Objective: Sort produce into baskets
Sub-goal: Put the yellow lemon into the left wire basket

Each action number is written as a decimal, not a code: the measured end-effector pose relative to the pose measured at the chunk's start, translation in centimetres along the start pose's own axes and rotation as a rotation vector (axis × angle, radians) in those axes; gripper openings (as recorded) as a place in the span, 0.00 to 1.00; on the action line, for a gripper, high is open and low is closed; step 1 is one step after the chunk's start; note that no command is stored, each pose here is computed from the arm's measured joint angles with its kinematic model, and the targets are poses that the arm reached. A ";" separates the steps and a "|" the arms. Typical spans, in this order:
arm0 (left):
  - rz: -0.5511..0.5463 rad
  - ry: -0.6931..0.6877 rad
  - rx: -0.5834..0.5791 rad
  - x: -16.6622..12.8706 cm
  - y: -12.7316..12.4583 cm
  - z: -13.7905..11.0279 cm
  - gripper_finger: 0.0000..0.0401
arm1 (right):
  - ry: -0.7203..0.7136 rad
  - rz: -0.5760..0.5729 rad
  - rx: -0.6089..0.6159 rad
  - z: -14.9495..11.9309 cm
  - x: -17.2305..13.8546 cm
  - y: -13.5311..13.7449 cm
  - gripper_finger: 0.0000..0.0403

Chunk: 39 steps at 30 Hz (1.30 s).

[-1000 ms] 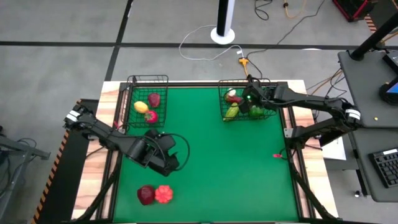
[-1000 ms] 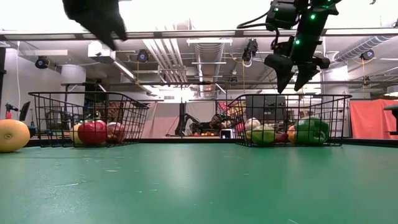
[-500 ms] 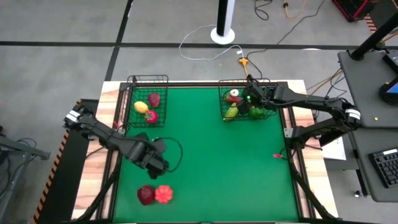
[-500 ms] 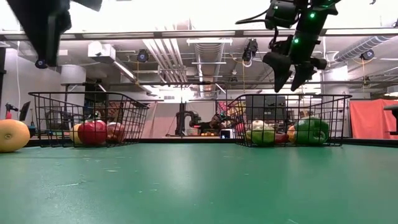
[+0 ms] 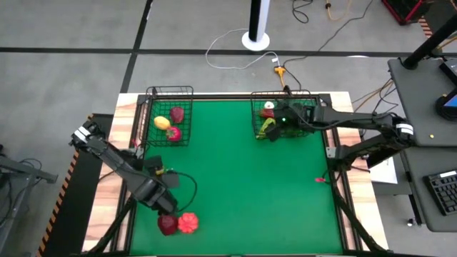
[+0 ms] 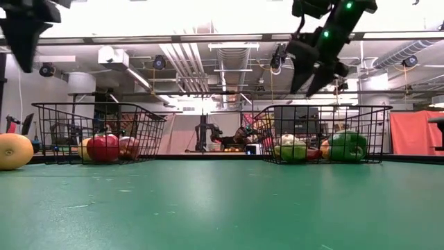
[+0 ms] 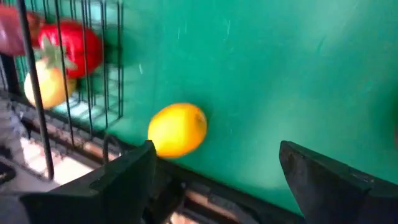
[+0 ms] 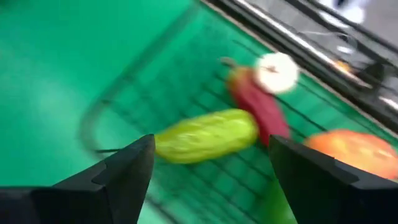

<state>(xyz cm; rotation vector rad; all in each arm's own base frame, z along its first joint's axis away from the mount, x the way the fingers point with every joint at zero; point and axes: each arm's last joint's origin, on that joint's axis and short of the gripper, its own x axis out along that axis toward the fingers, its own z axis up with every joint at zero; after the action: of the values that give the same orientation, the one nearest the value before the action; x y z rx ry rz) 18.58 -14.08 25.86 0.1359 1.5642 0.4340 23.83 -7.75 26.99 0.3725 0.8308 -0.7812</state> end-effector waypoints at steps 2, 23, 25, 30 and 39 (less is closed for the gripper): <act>0.006 0.006 -0.015 0.2 -0.2 -0.4 0.80 | -0.035 0.077 -0.019 0.1 -0.3 1.2 0.75; 0.052 -0.079 0.025 1.0 1.3 -4.0 0.73 | -0.257 0.465 -0.377 1.1 0.6 15.4 0.73; 0.054 -0.047 0.144 1.6 0.8 -3.8 0.73 | -0.243 0.453 -0.405 1.7 0.6 16.1 0.73; 0.093 0.013 0.274 2.9 -0.4 -3.5 0.73 | -0.179 0.417 -0.474 2.3 1.0 17.1 0.73; 0.067 0.011 0.273 6.2 0.3 -4.5 0.71 | -0.170 0.408 -0.499 2.4 1.0 17.1 0.75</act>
<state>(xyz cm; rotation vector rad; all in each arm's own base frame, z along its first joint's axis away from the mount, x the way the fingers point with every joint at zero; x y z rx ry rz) 13.83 -12.48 20.11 0.3974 1.6280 0.2710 38.19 1.77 27.73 0.0227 0.7281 -0.2069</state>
